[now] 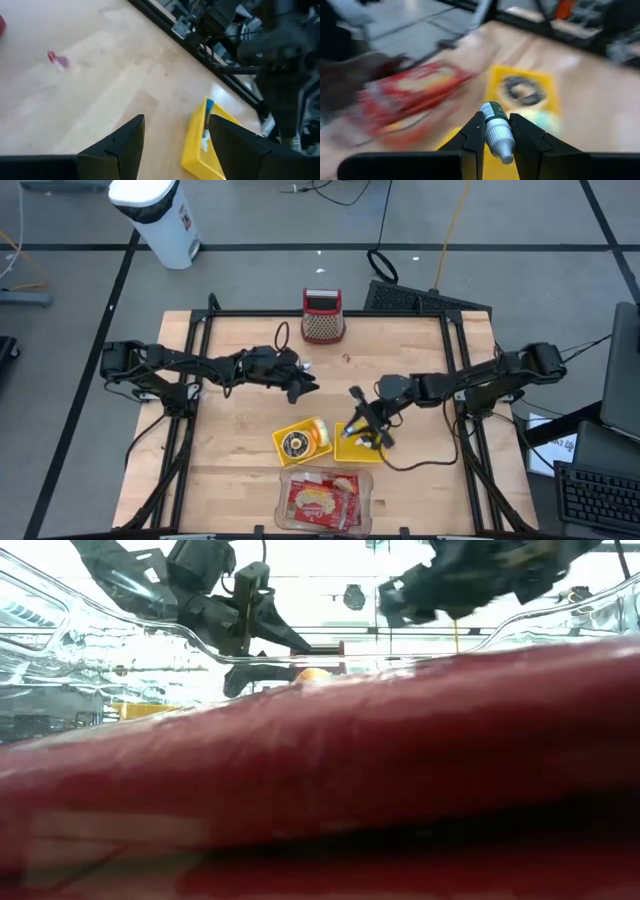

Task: Pick & Place Food Item
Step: Put the dark green food coloring bottle into the right yellow bin

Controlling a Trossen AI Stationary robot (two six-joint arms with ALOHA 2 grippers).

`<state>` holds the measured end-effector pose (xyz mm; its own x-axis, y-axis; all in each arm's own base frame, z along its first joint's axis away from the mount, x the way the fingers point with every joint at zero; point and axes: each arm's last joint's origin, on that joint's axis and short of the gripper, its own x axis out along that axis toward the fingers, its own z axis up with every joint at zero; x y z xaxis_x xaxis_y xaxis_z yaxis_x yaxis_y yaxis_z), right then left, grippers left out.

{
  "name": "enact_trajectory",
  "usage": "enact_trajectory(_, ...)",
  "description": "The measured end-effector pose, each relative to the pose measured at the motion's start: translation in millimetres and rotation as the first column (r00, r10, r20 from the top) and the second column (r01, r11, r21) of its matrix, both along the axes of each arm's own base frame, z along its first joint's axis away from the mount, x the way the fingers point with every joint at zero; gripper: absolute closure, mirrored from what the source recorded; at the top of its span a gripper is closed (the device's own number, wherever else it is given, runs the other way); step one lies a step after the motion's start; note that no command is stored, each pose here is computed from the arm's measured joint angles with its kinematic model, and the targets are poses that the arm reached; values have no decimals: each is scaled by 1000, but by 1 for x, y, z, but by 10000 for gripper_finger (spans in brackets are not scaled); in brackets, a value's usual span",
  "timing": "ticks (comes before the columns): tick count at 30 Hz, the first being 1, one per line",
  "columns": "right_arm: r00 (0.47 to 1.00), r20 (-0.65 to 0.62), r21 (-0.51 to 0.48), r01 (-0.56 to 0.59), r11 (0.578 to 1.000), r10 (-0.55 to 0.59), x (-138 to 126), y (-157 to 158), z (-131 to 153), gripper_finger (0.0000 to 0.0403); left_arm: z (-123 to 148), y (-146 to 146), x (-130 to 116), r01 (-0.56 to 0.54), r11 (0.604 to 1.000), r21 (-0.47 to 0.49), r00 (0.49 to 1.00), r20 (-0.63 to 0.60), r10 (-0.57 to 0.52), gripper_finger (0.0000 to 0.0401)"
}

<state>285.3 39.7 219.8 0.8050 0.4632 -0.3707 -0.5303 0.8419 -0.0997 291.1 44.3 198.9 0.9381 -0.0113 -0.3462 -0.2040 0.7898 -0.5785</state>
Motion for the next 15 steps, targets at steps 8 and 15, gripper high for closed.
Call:
enact_trajectory(8, 982, -182, 67, 58, 996, -45, -23, -2, -40, 344, 0, 2, 0, -42, 996, 84, 999, -4, 42, 178)
enact_trajectory(15, 982, -181, 99, 72, 992, -53, -43, 2, -66, 344, -1, 3, 0, -59, 992, 113, 998, -8, 60, 178)
